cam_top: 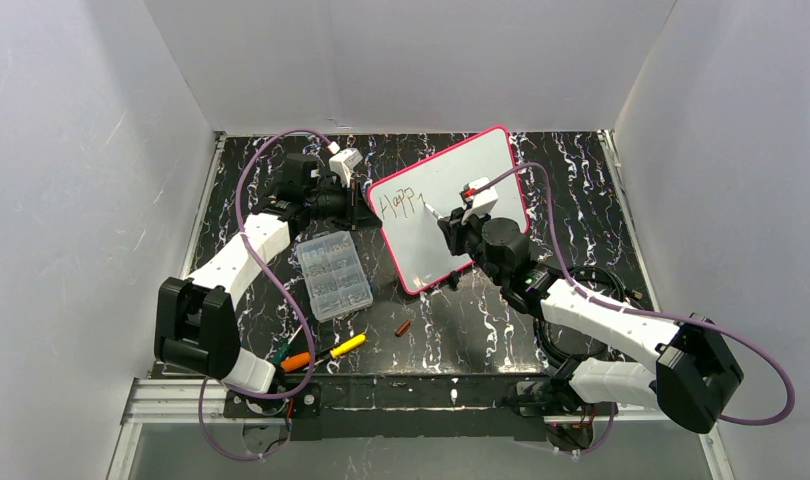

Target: Write a sentence on the whiteboard

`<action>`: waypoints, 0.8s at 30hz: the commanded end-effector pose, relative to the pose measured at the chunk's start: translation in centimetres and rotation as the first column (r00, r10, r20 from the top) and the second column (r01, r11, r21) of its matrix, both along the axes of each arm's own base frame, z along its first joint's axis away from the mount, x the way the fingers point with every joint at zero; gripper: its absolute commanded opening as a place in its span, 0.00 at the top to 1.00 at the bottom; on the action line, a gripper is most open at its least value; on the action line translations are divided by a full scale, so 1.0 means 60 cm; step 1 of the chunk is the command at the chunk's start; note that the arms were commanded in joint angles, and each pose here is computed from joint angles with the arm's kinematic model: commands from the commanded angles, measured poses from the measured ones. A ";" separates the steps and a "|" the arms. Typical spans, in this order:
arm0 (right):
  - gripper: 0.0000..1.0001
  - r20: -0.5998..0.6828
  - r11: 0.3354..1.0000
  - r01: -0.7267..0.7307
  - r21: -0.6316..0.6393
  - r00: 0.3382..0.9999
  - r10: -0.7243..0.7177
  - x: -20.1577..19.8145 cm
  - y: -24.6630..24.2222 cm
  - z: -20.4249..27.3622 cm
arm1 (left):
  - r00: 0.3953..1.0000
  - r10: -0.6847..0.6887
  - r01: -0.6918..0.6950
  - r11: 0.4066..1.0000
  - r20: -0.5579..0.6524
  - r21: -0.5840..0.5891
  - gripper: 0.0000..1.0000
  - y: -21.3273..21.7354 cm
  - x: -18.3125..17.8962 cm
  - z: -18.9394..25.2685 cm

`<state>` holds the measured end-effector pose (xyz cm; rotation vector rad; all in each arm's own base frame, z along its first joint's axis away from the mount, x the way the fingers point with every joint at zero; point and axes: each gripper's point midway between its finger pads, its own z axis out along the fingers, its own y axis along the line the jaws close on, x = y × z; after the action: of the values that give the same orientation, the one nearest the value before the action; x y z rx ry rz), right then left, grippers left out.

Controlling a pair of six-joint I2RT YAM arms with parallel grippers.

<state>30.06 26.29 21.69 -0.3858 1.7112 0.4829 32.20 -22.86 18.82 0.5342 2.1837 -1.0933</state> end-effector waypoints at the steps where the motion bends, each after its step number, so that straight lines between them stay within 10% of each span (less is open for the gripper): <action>1: 0.99 0.017 0.999 0.044 0.012 0.999 -0.044 0.005 -0.013 0.012 | 0.999 -0.041 0.042 0.999 0.036 -0.011 1.00 -0.006 -0.020 0.030; 24: 0.99 0.154 0.995 -0.005 0.101 0.988 -0.011 0.031 0.026 0.114 | 0.998 -0.042 0.042 0.999 0.037 -0.013 1.00 -0.006 -0.021 0.032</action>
<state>31.06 26.99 25.06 -0.3625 1.6262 0.4954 32.16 -22.87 18.89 0.5355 2.1818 -1.0947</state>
